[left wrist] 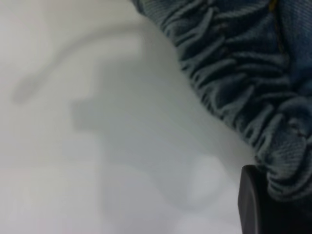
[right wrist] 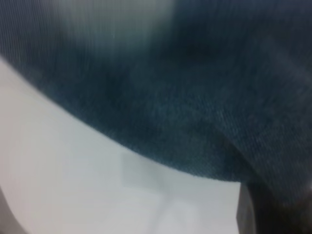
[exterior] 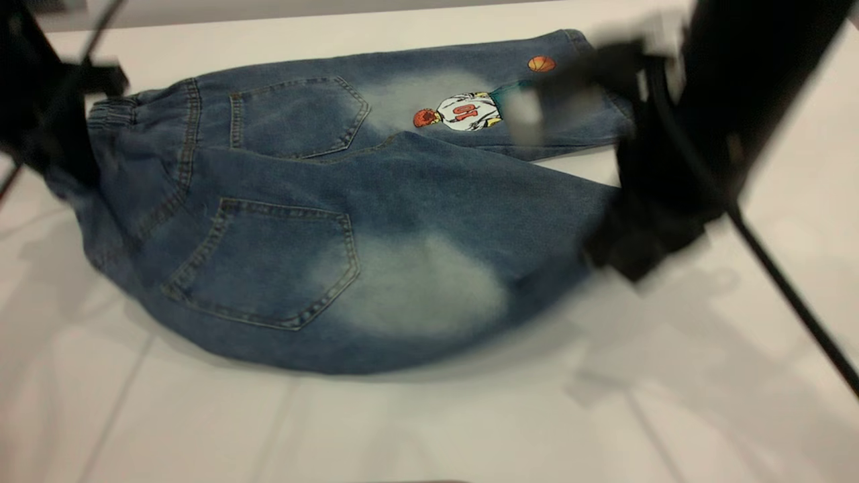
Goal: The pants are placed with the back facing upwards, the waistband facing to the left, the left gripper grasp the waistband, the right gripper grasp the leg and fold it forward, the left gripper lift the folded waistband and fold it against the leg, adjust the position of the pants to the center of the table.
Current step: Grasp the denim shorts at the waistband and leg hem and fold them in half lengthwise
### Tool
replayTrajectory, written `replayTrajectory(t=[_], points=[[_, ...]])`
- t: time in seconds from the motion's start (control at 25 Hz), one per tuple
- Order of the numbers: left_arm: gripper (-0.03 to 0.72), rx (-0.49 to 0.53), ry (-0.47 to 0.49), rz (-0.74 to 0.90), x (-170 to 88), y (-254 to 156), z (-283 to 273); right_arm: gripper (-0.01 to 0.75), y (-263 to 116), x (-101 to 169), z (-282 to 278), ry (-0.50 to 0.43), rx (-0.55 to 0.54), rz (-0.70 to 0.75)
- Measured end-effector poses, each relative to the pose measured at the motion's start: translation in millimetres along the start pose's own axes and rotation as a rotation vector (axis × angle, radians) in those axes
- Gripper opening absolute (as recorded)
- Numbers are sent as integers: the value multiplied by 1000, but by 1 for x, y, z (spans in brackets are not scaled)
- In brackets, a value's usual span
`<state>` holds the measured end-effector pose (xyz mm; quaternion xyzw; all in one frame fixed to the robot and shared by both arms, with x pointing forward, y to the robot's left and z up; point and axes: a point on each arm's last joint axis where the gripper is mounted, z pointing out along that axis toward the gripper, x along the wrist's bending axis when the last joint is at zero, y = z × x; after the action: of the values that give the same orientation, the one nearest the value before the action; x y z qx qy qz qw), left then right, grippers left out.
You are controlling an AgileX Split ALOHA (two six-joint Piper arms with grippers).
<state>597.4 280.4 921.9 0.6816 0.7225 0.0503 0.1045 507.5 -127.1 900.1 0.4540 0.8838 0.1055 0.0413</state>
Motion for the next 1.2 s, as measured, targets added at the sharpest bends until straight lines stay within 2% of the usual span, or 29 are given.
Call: replayTrajectory(t=[0.2,0.32,0.56,0.72,1.0,1.2], points=[[83,19,-36,-22,-6,11,-24,32,31,-19,-30,-22,-111,40],[83,53,-56,-39,-9,15,-32,32,43,-44,-42,-47,-153,101],[83,58,-71,-130,-10,21,-40,32,49,-106,-65,-112,-231,250],[83,44,-73,-223,-10,23,-40,32,49,-131,-76,-139,-254,312],[83,-29,-89,-443,-10,30,-40,32,55,-146,-85,-155,-279,337],[83,-130,-134,-609,-11,40,-41,32,60,-151,-70,-144,-234,341]])
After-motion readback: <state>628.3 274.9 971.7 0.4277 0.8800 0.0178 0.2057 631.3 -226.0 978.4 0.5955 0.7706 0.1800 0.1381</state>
